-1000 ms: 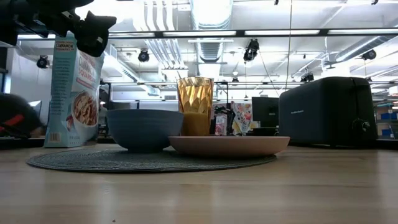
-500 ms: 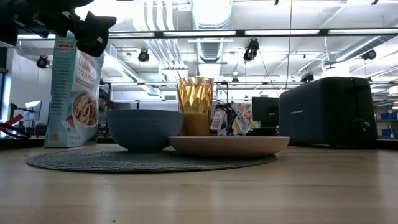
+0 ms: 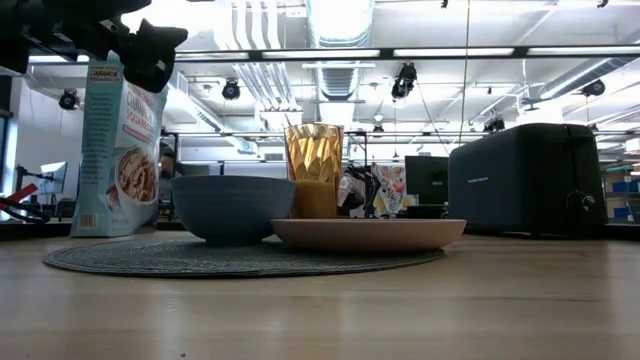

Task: Arrange a breakfast setting
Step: Put the apple on the pink plate

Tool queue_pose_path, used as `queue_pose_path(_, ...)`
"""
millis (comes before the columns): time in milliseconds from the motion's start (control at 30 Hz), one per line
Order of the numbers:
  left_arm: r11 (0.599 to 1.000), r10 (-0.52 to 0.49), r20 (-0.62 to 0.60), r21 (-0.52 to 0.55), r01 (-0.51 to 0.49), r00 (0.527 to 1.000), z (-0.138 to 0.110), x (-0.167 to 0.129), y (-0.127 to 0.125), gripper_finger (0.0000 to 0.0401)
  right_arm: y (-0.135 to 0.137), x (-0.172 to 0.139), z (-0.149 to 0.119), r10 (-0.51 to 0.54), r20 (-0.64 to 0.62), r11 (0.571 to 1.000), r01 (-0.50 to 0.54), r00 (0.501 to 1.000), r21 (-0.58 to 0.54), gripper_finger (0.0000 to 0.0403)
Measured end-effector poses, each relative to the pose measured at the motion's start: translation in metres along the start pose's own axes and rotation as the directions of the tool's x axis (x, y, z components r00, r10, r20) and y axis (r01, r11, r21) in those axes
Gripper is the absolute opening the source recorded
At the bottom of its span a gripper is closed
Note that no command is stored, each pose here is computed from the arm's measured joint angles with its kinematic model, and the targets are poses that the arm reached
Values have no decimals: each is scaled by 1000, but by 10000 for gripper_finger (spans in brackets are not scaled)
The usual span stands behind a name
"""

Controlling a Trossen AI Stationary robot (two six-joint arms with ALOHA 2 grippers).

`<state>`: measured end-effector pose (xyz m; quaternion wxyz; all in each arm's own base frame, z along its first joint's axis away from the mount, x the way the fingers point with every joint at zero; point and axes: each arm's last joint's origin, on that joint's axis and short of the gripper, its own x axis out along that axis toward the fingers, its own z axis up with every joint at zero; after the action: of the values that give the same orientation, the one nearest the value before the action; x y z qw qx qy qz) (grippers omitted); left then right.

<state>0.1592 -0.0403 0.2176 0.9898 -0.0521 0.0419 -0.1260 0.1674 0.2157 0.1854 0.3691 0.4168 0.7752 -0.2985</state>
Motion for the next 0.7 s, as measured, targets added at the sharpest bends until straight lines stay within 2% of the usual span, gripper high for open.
queue_pose_path(233,1000,0,-2,0,0,1000,0,0,0,213,-4,5,6,-21,10,1000,21,1000,-5,249)
queue_pose_path(567,1000,0,-2,-2,0,1000,0,0,0,213,-11,17,18,-48,2,997,48,999,-66,250)
queue_pose_path(700,1000,0,-1,-2,0,1000,0,0,0,213,-12,21,21,-43,-1,991,42,999,-127,250)
